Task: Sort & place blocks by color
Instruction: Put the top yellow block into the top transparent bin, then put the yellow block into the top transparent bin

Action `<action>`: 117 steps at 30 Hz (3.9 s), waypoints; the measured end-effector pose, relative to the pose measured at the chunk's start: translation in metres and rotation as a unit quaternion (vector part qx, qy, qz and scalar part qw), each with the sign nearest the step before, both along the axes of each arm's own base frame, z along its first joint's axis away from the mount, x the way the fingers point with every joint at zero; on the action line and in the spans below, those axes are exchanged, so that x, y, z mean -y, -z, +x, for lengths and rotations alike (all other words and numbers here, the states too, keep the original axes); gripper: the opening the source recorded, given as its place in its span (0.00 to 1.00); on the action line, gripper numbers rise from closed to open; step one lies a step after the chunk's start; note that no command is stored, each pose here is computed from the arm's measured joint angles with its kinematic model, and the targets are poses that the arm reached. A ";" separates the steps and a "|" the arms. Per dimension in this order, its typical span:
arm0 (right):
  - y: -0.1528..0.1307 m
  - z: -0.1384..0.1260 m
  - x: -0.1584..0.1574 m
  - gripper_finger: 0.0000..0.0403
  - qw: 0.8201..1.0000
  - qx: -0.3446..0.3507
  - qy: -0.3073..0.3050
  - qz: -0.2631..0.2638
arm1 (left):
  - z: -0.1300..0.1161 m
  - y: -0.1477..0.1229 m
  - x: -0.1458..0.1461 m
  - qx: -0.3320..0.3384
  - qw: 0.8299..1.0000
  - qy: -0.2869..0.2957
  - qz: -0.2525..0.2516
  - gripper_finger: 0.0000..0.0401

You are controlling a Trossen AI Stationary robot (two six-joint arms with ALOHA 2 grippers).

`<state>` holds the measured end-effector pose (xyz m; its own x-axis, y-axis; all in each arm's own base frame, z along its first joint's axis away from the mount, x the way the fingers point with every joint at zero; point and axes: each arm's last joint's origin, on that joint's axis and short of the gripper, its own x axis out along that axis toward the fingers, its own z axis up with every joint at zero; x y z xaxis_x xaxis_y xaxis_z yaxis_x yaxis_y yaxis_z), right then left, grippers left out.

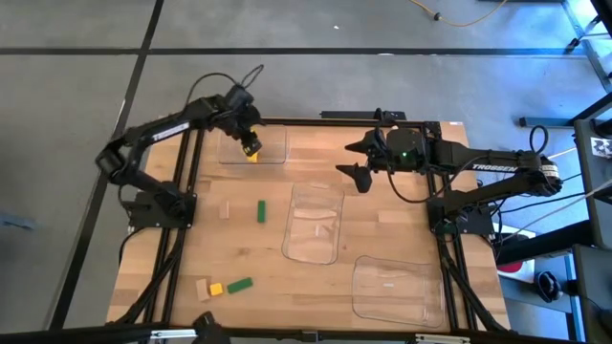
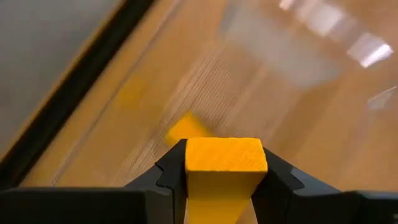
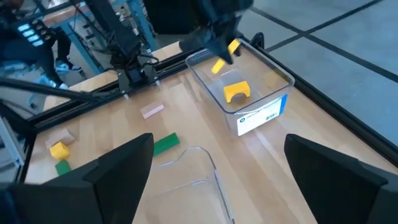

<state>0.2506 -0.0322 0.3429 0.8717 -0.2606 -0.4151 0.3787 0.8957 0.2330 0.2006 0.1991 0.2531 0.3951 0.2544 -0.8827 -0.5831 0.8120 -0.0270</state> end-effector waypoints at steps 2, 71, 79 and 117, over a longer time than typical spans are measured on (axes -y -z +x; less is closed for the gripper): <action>0.000 0.000 0.000 0.90 1.000 0.000 0.006 0.000 | -0.001 0.012 -0.003 -0.046 0.999 0.000 -0.013 0.29; 0.000 -0.001 0.002 0.90 0.998 0.011 0.057 0.018 | 0.043 0.059 0.029 -0.153 0.986 0.031 -0.060 0.45; 0.000 -0.001 0.002 0.90 0.998 0.013 0.060 0.025 | 0.034 0.056 0.026 -0.164 0.983 0.023 -0.077 0.55; 0.001 0.000 0.000 0.90 1.000 -0.003 -0.001 0.011 | 0.026 -0.064 0.150 0.598 0.790 0.126 0.040 0.55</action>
<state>0.2504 -0.0318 0.3418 0.8701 -0.2487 -0.4255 0.3777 0.8912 0.2514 0.2267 0.0493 0.3172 0.9819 0.0712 0.1757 0.0010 0.9250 -0.3801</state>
